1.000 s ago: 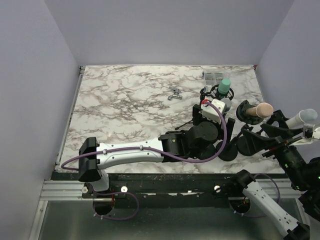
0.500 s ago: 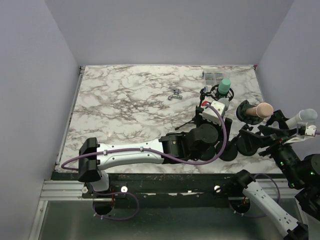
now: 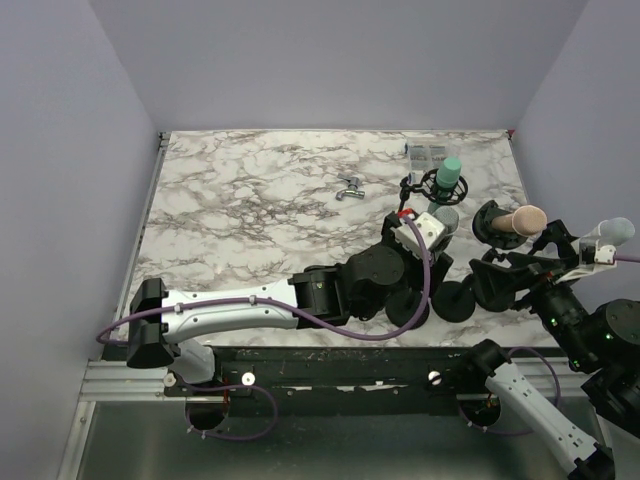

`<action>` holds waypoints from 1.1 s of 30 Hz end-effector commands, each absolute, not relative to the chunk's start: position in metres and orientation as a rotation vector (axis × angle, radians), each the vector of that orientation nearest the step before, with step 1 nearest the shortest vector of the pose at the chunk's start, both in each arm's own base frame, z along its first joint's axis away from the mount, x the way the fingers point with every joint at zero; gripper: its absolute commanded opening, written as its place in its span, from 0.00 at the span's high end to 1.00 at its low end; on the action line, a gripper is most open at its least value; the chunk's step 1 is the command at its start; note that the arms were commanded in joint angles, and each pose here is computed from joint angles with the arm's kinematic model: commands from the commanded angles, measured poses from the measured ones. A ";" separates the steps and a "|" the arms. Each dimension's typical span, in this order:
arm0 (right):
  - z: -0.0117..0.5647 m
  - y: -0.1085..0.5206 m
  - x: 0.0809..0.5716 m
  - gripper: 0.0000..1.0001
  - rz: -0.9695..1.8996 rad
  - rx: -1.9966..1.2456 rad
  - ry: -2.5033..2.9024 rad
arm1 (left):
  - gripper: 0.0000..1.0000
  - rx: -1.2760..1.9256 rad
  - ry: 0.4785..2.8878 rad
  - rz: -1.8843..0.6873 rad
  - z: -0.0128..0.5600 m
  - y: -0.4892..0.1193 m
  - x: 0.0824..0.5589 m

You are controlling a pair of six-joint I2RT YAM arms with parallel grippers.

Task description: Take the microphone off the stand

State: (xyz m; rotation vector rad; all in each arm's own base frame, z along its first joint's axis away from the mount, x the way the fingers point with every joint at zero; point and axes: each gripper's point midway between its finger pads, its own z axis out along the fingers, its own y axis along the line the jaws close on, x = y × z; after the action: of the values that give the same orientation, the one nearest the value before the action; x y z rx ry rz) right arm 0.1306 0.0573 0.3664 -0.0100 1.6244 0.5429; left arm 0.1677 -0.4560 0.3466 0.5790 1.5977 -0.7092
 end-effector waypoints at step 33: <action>0.370 0.057 0.135 0.00 0.529 -0.012 1.603 | 0.12 0.698 1.034 -0.864 0.262 -0.443 0.154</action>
State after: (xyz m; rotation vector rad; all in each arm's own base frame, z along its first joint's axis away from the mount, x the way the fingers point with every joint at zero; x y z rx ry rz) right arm 0.1326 0.0602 0.3651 -0.0229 1.6231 0.5463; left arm 0.1453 -0.4306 0.2112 0.8476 1.3182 -0.8505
